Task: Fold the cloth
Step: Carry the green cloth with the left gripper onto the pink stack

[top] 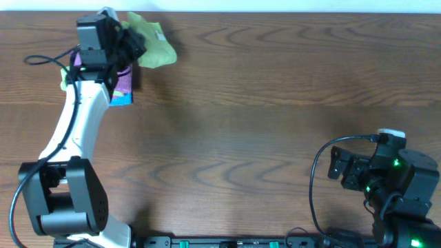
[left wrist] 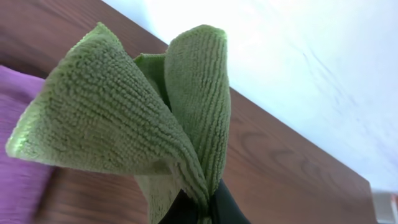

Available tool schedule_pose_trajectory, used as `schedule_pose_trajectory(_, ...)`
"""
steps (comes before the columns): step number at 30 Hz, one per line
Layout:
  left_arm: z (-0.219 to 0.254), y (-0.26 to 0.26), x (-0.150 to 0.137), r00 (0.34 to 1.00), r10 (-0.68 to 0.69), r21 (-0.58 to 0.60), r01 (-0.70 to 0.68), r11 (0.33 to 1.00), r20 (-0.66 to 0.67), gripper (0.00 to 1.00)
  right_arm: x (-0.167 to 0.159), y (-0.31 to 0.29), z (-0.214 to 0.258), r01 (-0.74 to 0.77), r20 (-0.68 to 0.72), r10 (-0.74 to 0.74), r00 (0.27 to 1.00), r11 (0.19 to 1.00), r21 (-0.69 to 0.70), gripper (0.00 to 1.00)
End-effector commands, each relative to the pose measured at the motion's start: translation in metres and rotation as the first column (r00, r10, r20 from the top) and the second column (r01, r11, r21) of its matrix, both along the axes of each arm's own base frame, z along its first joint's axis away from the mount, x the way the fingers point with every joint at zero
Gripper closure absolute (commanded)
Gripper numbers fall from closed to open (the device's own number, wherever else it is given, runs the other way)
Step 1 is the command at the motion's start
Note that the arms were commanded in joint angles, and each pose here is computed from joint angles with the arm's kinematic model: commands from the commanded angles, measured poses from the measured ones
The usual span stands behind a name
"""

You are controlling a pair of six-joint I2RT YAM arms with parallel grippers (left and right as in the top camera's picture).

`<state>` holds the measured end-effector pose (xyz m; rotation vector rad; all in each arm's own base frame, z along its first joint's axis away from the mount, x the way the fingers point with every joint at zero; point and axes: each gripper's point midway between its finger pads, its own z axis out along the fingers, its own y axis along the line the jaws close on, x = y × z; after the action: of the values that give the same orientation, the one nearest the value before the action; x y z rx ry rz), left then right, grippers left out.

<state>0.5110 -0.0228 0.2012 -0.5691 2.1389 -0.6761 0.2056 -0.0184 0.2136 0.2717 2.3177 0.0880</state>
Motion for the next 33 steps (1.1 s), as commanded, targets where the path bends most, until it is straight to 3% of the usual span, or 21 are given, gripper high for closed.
schedule_pose_trajectory(1,0.021,0.023,0.004,0.998,0.037,0.043,-0.039,0.998,0.054,0.94,-0.001,-0.003,-0.002,0.023,-0.005,-0.023,1.000,1.000,0.003,0.01)
schedule_pose_trajectory(33,0.010,0.122,-0.013,0.978,0.207,0.084,-0.207,0.975,0.010,0.94,-0.001,-0.003,-0.002,0.023,-0.005,-0.023,1.000,1.000,0.003,0.01)
